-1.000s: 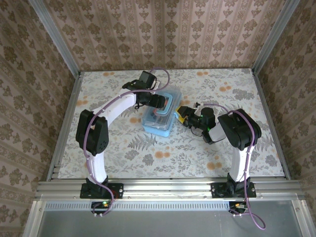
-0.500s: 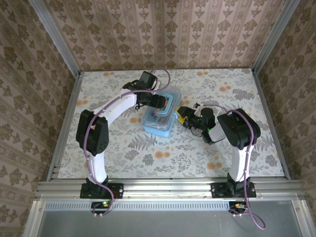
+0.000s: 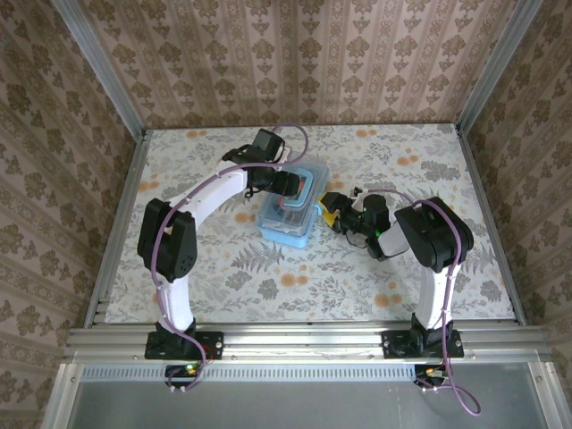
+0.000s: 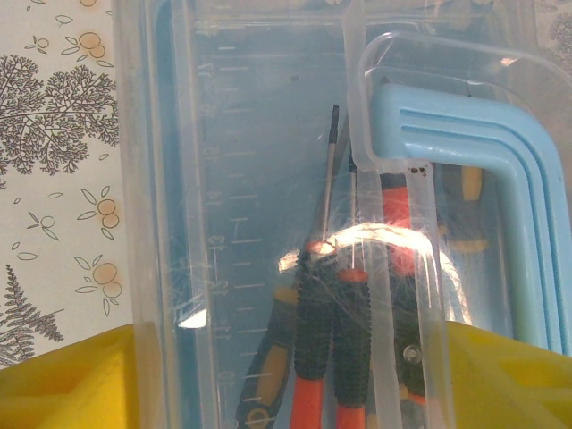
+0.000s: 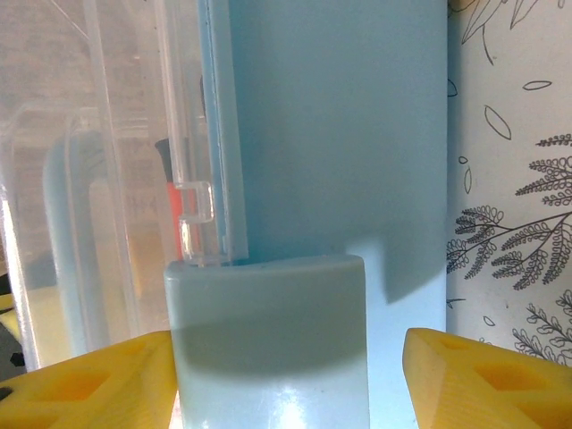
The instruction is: Pack the tool kit
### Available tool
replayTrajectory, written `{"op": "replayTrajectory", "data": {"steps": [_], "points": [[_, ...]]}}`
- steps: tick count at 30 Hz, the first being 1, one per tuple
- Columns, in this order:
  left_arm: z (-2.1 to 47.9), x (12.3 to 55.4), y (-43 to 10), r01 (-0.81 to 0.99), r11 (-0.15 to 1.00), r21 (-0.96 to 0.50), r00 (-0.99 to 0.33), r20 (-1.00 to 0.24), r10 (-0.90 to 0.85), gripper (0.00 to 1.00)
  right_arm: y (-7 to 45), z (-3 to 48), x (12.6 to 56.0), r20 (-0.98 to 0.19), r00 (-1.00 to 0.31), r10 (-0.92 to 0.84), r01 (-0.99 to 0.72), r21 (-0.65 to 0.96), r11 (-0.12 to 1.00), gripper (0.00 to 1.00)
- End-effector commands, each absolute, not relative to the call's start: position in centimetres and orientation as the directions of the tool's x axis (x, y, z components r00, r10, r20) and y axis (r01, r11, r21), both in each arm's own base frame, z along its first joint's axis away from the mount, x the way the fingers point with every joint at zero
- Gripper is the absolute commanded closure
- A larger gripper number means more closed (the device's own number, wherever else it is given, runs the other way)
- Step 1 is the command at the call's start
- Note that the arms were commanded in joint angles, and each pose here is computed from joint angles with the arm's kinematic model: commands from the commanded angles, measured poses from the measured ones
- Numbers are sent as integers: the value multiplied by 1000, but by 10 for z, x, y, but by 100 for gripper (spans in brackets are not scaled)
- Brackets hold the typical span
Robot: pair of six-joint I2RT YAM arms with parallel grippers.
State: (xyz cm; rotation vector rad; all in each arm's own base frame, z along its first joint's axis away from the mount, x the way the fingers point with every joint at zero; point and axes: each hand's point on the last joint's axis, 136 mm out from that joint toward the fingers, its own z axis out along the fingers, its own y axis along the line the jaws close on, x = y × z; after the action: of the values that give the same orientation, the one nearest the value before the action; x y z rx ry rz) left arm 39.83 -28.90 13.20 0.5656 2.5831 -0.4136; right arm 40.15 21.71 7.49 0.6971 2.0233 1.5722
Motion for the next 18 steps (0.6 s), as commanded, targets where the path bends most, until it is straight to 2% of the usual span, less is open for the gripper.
{"op": "replayTrajectory", "data": {"steps": [1, 10, 18], "points": [[54, 335, -278, 410, 877, -251, -911, -171, 377, 57, 214, 78, 401, -79, -755, 651, 98, 968, 232, 32], [51, 335, -278, 407, 879, -248, -912, -165, 375, 57, 211, 94, 405, -108, -756, 646, 70, 967, 244, 29], [49, 334, -278, 406, 880, -246, -912, -162, 376, 57, 198, 89, 403, -101, -737, 668, 95, 963, 251, 29]]}}
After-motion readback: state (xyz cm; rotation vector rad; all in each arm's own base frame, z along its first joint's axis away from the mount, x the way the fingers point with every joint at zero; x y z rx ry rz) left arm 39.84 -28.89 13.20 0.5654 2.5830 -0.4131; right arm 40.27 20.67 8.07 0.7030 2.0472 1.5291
